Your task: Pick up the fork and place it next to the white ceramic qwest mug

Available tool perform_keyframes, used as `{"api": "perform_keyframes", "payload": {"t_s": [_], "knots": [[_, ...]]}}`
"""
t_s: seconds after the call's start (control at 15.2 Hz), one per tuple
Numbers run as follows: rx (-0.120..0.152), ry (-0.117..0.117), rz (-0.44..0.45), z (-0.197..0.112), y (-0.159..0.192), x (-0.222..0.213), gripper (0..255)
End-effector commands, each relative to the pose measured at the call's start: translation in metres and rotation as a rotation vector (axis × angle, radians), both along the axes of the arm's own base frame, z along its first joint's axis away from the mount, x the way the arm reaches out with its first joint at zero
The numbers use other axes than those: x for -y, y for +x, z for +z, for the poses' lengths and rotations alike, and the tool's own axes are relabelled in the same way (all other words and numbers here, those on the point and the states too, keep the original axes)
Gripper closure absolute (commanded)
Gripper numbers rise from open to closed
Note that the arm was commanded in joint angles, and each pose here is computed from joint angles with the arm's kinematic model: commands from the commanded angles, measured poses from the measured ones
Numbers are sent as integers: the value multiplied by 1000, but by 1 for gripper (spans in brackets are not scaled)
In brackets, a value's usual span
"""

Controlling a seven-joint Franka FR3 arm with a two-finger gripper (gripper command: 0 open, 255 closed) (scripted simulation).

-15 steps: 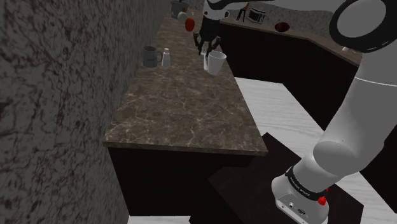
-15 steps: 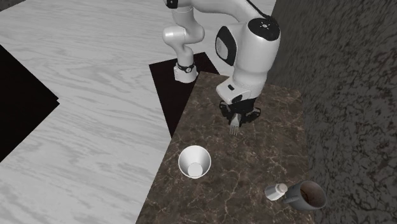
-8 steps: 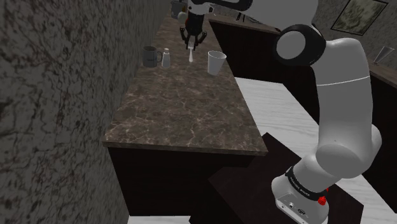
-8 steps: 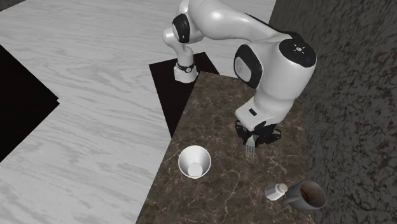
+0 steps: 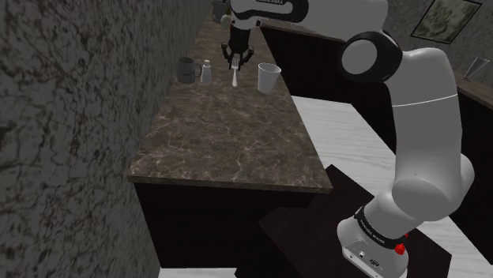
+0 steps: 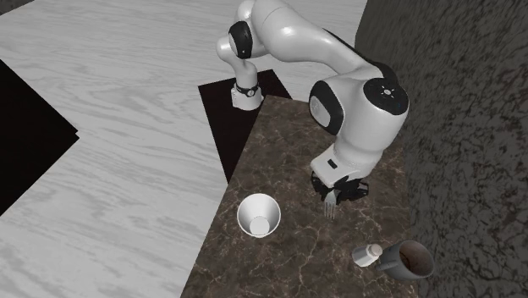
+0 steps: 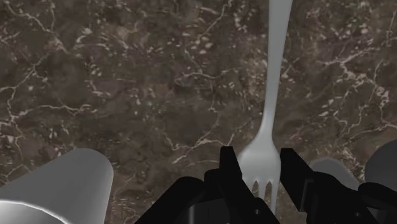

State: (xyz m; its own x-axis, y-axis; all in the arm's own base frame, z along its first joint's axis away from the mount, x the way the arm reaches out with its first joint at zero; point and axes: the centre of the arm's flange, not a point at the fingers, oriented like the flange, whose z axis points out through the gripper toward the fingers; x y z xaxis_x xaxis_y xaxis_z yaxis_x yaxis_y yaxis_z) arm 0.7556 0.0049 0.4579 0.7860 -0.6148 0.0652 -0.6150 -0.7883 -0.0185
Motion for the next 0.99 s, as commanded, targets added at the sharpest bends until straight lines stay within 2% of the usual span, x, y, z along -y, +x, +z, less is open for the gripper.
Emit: {"api": "perform_keyframes", "payload": {"t_s": [0.0, 0.92], "knots": [[0, 0, 0, -11, -1, 0, 255], [0, 0, 0, -85, -1, 0, 255]]}}
